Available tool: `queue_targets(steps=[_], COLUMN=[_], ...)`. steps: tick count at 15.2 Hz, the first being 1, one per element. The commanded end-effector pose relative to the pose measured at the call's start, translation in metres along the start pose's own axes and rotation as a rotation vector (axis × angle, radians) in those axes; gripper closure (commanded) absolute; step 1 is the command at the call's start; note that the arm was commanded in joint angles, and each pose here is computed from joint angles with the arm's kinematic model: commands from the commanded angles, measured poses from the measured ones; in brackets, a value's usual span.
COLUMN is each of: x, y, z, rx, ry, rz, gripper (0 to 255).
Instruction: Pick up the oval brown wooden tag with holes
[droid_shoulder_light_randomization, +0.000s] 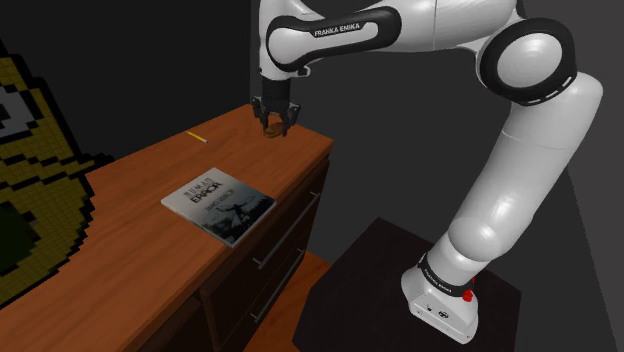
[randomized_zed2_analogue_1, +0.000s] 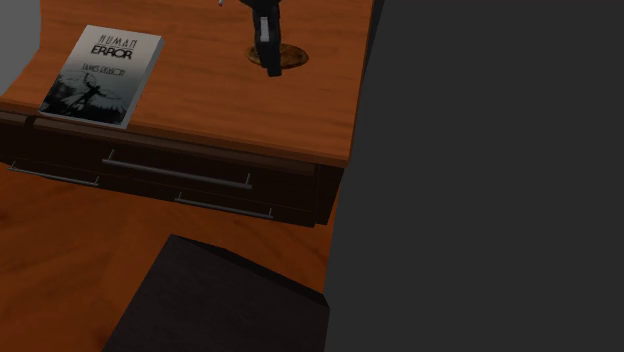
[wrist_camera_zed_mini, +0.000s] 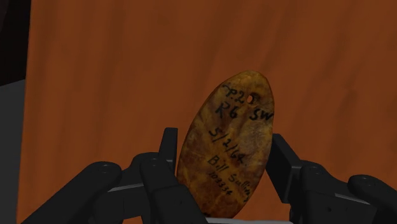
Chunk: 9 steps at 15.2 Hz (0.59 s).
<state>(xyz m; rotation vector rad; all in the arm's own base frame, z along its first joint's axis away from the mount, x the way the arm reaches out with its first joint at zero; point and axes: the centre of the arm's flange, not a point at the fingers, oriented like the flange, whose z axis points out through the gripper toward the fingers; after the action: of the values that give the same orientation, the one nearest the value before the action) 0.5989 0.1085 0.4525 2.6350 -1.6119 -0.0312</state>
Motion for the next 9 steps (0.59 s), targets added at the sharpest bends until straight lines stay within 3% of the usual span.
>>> queue_targets(steps=[1,9], x=[0.0,0.001], y=[0.002,0.004], z=[-0.01,-0.052], rx=[0.0,0.0], ry=[0.0,0.0], rz=[0.0,0.0], gripper=[255,255])
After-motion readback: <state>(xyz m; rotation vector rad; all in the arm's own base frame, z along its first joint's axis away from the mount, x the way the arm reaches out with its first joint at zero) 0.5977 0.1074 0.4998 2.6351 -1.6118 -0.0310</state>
